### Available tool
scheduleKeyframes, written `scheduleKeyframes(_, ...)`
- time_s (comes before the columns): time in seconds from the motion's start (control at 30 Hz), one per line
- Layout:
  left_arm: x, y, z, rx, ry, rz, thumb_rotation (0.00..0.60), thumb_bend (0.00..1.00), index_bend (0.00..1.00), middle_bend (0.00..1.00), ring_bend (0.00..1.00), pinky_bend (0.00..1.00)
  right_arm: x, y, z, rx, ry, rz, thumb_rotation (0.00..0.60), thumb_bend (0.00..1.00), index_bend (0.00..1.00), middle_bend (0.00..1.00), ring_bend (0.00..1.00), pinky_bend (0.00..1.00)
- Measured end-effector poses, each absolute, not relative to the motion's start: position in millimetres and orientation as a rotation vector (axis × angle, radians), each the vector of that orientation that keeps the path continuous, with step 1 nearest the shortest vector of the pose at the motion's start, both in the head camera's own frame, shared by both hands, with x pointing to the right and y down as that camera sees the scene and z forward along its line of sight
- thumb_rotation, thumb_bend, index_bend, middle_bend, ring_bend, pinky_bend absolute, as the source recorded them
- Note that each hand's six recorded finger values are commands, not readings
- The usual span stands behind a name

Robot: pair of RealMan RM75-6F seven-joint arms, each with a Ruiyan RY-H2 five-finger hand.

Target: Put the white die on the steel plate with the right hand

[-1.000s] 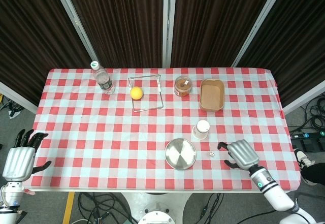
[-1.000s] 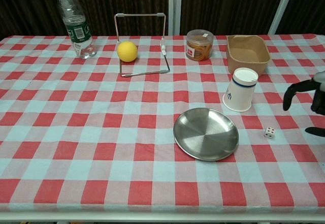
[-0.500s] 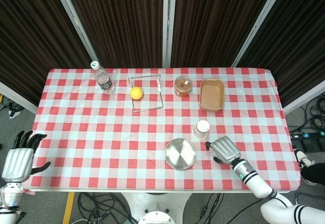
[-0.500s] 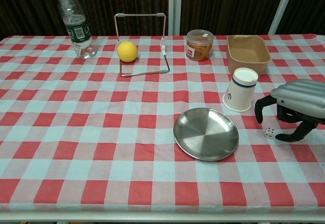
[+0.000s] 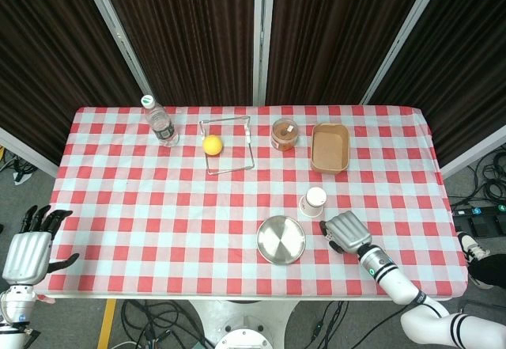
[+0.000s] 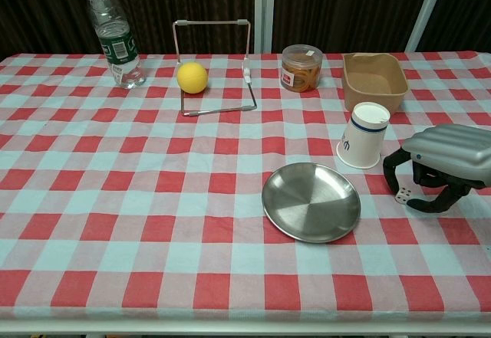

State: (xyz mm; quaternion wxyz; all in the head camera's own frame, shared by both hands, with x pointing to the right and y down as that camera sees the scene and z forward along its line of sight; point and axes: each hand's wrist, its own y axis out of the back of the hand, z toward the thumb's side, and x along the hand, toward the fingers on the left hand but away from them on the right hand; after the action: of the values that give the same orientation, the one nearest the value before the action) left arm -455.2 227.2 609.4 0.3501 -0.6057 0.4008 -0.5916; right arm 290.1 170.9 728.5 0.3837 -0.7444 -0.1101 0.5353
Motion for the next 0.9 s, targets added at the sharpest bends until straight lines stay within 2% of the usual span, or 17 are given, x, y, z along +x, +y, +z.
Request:
scheduleKeyframes(0.3, -456, 227, 608, -1.566, 1.043, -1.535, 0.6, 0.02, 0.2, 0.2, 0.09, 0.0, 255, 169, 703, -2.027, -0.348, 1.226, 0.6, 0.33, 0.6, 1.0, 0.95, 1.0)
scheduleKeyframes(0.47, -458, 229, 607, -1.566, 1.047, -1.541, 0.6, 0.02, 0.2, 0.2, 0.09, 0.0, 225, 168, 709, -2.068, -0.304, 1.162, 0.6, 0.33, 0.58, 1.0, 0.95, 1.0)
scheduleKeyframes(0.53, -459, 230, 607, -1.565, 1.051, -1.545, 0.6, 0.02, 0.2, 0.2, 0.09, 0.0, 214, 168, 717, -2.075, -0.284, 1.151, 0.6, 0.33, 0.53, 1.0, 0.95, 1.0)
scheduleKeyframes(0.6, -460, 230, 606, -1.563, 1.052, -1.546, 0.6, 0.02, 0.2, 0.2, 0.09, 0.0, 206, 169, 724, -2.069, -0.265, 1.147, 0.6, 0.31, 0.42, 1.0, 0.95, 1.0)
scheduleKeyframes(0.7, -460, 231, 606, -1.563, 1.053, -1.546, 0.6, 0.02, 0.2, 0.2, 0.09, 0.0, 196, 169, 729, -2.056, -0.253, 1.135, 0.6, 0.27, 0.31, 1.0, 0.94, 1.0)
scheduleKeyframes(0.8, -459, 231, 606, -1.561, 1.054, -1.545, 0.6, 0.02, 0.2, 0.2, 0.09, 0.0, 194, 166, 724, -2.05, -0.289, 1.118, 0.6, 0.18, 0.21, 1.0, 0.93, 1.0)
scheduleKeyframes(0.9, -460, 231, 605, -1.557, 1.055, -1.542, 0.6, 0.02, 0.2, 0.2, 0.09, 0.0, 198, 158, 710, -2.046, -0.368, 1.093, 0.6, 0.11, 0.16, 0.99, 0.91, 1.0)
